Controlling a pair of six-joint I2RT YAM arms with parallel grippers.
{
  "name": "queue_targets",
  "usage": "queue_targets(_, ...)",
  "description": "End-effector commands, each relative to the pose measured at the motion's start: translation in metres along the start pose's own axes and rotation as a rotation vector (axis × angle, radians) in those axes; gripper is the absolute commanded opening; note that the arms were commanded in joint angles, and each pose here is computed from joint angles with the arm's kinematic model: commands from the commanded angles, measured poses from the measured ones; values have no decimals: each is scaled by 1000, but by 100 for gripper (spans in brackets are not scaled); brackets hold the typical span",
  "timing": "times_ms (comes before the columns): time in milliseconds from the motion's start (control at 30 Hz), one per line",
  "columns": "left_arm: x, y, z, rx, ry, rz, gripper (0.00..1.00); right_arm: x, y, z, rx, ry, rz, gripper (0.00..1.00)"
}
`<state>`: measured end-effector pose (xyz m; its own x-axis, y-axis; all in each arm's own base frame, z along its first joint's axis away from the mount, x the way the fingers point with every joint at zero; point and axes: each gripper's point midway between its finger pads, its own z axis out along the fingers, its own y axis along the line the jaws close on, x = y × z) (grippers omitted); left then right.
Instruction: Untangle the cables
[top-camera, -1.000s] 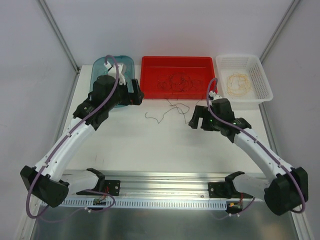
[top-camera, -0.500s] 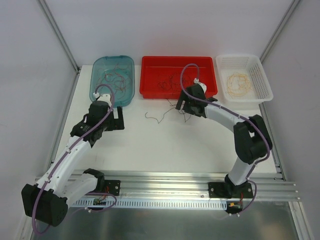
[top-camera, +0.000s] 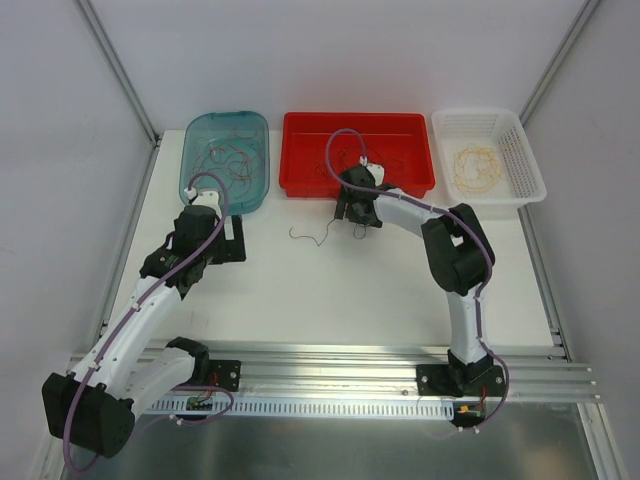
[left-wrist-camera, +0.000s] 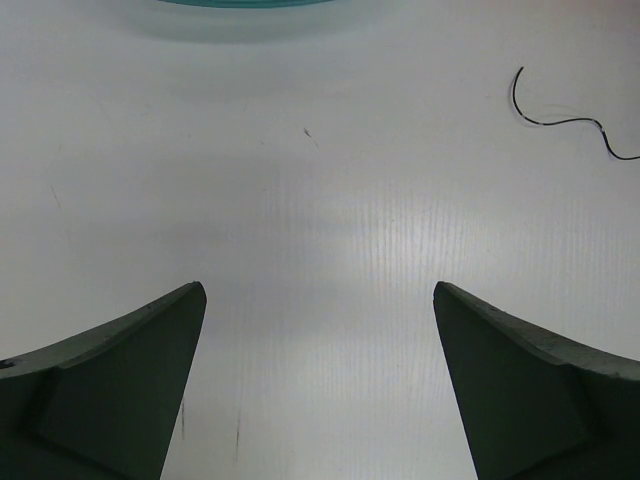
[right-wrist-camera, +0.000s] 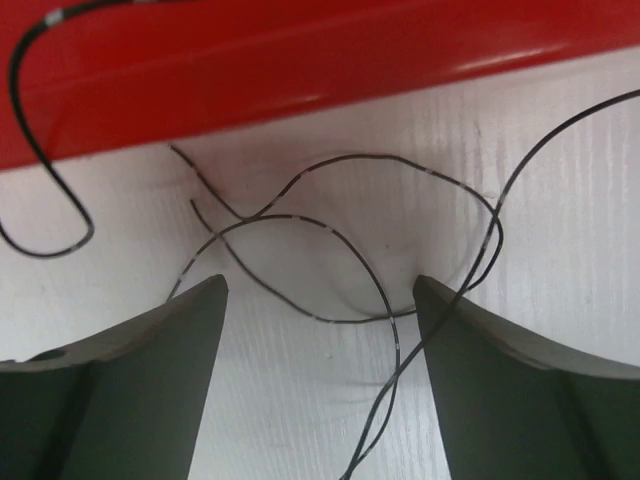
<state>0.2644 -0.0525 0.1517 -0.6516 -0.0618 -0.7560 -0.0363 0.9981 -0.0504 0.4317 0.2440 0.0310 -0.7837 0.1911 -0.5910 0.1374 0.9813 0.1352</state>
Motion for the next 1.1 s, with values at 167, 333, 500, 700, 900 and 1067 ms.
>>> queue_targets(167, -6, 2, 0, -4, -33, 5, 99, -5, -21, 9, 147, -28, -24, 43)
queue_targets(333, -6, 3, 0, -8, -32, 5, 99, -7, -30, -3, 149, -47, -59, 1)
queue_targets(500, -5, 3, 1, -9, -29, 9, 99, -25, -29, -51, 81, -102, -111, 1)
queue_targets(700, -4, 1, 2, -2, -20, 11, 99, -100, -8, -149, -61, -257, -183, 1)
queue_targets(900, -3, 4, 3, -16, -18, 12, 99, -176, 16, -214, -212, -416, -142, 1)
queue_targets(1067, -2, 5, 4, -23, -14, 14, 99, -243, 42, -267, -397, -586, -72, 1)
